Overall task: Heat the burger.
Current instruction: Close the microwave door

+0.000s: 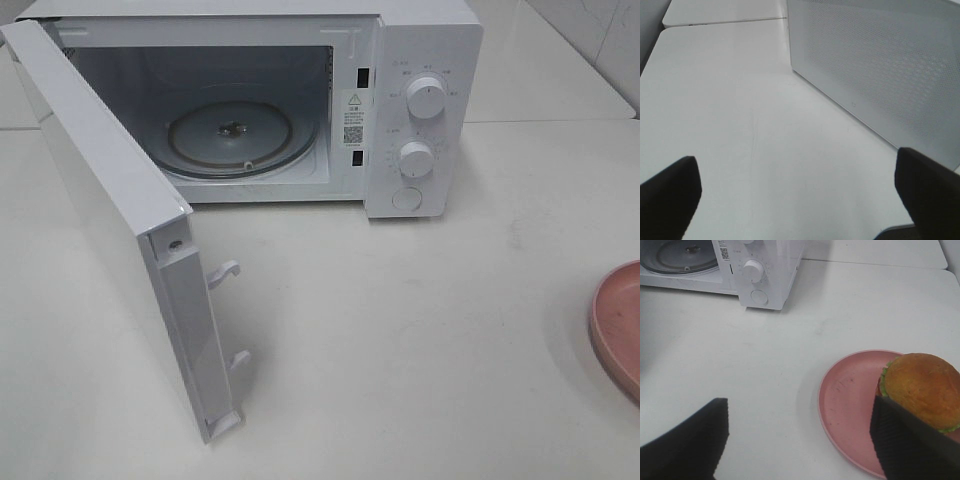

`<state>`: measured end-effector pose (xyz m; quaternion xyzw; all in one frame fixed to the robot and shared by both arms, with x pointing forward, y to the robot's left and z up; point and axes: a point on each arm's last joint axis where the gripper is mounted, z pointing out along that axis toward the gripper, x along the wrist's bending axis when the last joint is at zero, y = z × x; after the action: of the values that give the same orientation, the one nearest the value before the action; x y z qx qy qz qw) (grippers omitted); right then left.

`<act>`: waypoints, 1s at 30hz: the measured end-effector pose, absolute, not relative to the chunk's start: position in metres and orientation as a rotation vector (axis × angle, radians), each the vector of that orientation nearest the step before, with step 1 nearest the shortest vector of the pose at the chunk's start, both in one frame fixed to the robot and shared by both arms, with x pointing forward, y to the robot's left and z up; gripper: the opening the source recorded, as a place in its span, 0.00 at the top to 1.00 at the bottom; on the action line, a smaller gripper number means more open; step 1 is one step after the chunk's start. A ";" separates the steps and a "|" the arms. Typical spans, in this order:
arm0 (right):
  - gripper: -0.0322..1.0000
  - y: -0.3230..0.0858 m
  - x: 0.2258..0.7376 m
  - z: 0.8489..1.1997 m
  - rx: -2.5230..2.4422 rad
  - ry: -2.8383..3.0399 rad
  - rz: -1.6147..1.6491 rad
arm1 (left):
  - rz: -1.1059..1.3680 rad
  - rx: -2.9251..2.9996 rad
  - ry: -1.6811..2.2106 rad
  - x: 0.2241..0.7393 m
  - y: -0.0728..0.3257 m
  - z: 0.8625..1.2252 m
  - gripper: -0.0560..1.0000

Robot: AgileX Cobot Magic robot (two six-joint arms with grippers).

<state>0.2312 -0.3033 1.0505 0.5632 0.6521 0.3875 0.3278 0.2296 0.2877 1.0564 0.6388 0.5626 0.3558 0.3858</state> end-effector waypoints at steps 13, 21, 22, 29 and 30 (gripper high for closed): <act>0.24 -0.303 0.231 1.051 1.475 1.707 1.014 | 0.891 1.516 1.515 0.247 0.292 1.068 0.20; 0.24 -0.303 0.231 1.051 1.475 1.707 1.014 | 0.841 1.433 1.547 0.305 0.294 1.075 0.82; 0.24 -0.303 0.231 1.051 1.475 1.707 1.014 | 0.841 1.433 1.547 0.305 0.294 1.075 0.82; 0.24 -0.303 0.231 1.051 1.475 1.707 1.014 | 0.909 1.346 1.516 0.365 0.301 1.052 0.95; 0.24 -0.303 0.231 1.051 1.475 1.707 1.014 | 0.965 1.331 1.506 0.374 0.304 1.044 0.95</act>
<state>0.2312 -0.3033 1.0505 0.5632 0.6521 0.3875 0.3278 0.3744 0.3040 1.0440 0.5358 0.6065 0.3887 0.4404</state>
